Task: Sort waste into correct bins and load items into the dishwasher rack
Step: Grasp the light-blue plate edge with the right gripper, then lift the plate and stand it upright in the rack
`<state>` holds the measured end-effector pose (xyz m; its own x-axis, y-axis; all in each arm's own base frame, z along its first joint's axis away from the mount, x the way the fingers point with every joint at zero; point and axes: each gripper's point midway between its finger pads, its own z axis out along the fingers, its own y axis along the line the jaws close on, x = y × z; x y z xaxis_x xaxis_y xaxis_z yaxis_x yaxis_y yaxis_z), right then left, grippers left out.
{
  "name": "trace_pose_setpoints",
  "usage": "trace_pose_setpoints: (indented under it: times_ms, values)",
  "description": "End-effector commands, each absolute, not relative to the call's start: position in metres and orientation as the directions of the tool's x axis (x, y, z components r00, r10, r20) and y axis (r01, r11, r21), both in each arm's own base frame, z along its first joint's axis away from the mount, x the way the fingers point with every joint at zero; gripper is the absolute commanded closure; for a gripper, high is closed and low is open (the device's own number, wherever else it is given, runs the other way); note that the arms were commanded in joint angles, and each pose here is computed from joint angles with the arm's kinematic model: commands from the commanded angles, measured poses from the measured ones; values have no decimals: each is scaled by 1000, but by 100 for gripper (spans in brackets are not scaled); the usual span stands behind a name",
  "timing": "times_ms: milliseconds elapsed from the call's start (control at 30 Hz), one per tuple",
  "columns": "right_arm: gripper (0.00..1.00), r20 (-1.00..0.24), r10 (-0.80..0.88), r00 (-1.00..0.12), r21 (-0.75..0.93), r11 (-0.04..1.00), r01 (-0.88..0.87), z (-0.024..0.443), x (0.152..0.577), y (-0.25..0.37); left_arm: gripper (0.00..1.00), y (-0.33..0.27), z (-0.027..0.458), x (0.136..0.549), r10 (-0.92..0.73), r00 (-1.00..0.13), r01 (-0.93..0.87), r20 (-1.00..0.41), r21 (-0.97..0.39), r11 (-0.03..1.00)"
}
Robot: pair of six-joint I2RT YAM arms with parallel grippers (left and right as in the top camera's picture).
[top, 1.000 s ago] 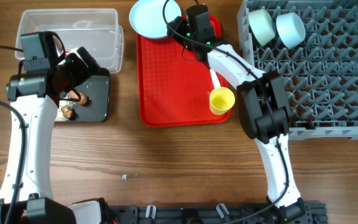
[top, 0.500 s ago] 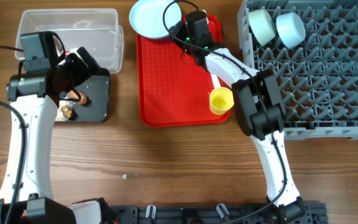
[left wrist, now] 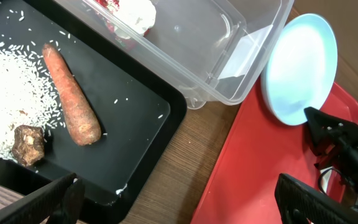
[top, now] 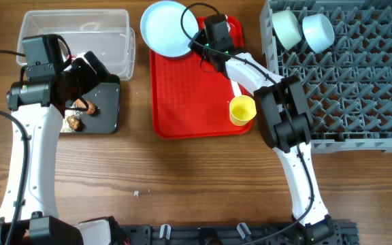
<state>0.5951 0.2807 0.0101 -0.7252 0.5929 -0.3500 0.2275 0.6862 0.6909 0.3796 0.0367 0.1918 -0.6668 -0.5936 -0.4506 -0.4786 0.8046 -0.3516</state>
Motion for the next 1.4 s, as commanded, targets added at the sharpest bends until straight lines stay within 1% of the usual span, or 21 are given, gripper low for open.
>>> trace_pose_setpoints:
  times_ms: [0, 100, 233, 367, 467, 567, 667, 700, 767, 867, 967, 1100, 1233, 1300, 1367]
  values:
    - [96, -327, 585, -742, 684, 689, 241, -2, 594, 280, 0, 41, 195, 380, -600, -655, -486, -460, -352, 800]
    - [96, -333, 564, -756, 687, 694, 214, 2, 594, 282, 0, 41, 195, 380, -600, -655, -486, -460, -352, 800]
    - [96, -356, 527, -772, 685, 709, 168, 22, 595, 274, 0, 41, 195, 380, -600, -655, -486, -460, -352, 800]
    - [96, -439, 463, -770, 641, 762, 92, 59, 598, 256, 0, 41, 195, 380, -600, -655, -486, -460, -352, 800]
    - [96, -578, 341, -741, 558, 828, -55, 105, 600, 242, 0, 41, 195, 380, -600, -655, -486, -460, -352, 800]
    - [96, -670, 255, -697, 481, 864, -147, 149, 598, 226, 0, 41, 195, 380, -600, -655, -486, -460, -352, 800]
    - [96, -730, 201, -653, 419, 886, -196, 193, 591, 206, 0, 41, 195, 380, -600, -655, -486, -460, -352, 800]
    - [96, -755, 180, -631, 392, 895, -213, 215, 586, 196, 0, 41, 195, 380, -600, -655, -486, -460, -352, 800]
    - [95, -774, 154, -614, 355, 908, -221, 235, 578, 184, 0, 41, 195, 380, -600, -655, -486, -460, -352, 800]
    - [96, -793, 148, -591, 292, 944, -156, 259, 567, 159, 0, 41, 195, 380, -600, -655, -486, -460, -352, 800]
    - [96, -828, 114, -549, 193, 977, -88, 289, 551, 132, 0, 41, 195, 380, -600, -655, -486, -460, -352, 800]
    - [96, -864, 82, -496, 52, 996, 74, 336, 516, 85, 0, 41, 195, 380, -600, -655, -486, -460, -352, 800]
    - [95, -869, 82, -488, -51, 966, 253, 368, 466, 38, 0, 41, 195, 380, -600, -655, -486, -460, -352, 800]
    - [96, -869, 113, -483, -77, 931, 356, 379, 440, 16, 0, 41, 195, 380, -600, -655, -486, -460, -352, 800]
    - [96, -874, 138, -466, -118, 870, 479, 390, 410, -12, 0, 41, 195, 380, -600, -655, -486, -460, -352, 800]
